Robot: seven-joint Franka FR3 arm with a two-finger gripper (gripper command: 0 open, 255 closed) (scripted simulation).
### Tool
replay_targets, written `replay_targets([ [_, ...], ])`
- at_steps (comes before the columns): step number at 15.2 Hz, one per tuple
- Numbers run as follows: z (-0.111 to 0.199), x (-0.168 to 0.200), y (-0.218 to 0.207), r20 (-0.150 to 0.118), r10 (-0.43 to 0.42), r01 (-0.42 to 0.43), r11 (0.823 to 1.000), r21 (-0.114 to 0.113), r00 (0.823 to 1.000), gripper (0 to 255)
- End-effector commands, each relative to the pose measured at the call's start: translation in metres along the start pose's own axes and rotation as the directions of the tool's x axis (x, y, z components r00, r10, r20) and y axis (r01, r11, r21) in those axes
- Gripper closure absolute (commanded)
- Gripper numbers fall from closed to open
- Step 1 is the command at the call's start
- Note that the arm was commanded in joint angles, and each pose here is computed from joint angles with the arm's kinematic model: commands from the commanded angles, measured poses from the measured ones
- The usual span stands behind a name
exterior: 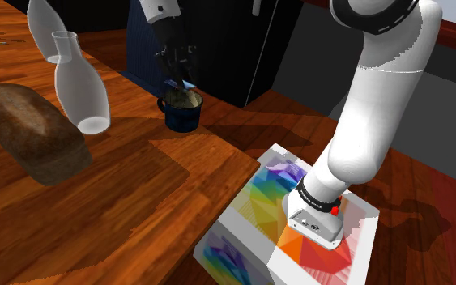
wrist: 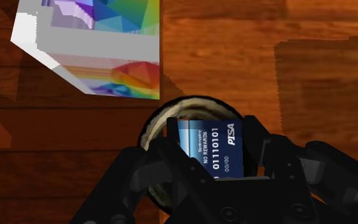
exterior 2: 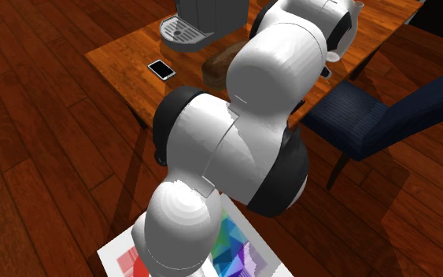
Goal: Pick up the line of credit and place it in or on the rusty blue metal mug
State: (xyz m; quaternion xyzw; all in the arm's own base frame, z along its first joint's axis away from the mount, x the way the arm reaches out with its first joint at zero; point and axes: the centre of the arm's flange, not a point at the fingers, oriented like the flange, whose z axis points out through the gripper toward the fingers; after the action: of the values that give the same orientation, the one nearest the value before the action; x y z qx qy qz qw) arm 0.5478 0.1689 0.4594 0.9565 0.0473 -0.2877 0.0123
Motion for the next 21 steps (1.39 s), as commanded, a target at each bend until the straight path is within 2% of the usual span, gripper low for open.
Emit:
replay_targets([
  [1,0.01,0.006,-0.001,0.0,0.0,0.0,1.0,0.0,1.0,255],
  [7,0.034,0.022,-0.001,0.0,0.0,0.0,1.0,0.0,1.0,255],
  [14,0.034,0.022,-0.001,0.0,0.0,0.0,1.0,0.0,1.0,255],
  [15,0.034,0.022,-0.001,0.0,0.0,0.0,1.0,0.0,1.0,0],
  [20,0.034,0.022,-0.001,0.0,0.0,0.0,1.0,0.0,1.0,0],
  [21,0.021,0.022,-0.001,0.0,0.0,0.0,1.0,0.0,1.0,0],
])
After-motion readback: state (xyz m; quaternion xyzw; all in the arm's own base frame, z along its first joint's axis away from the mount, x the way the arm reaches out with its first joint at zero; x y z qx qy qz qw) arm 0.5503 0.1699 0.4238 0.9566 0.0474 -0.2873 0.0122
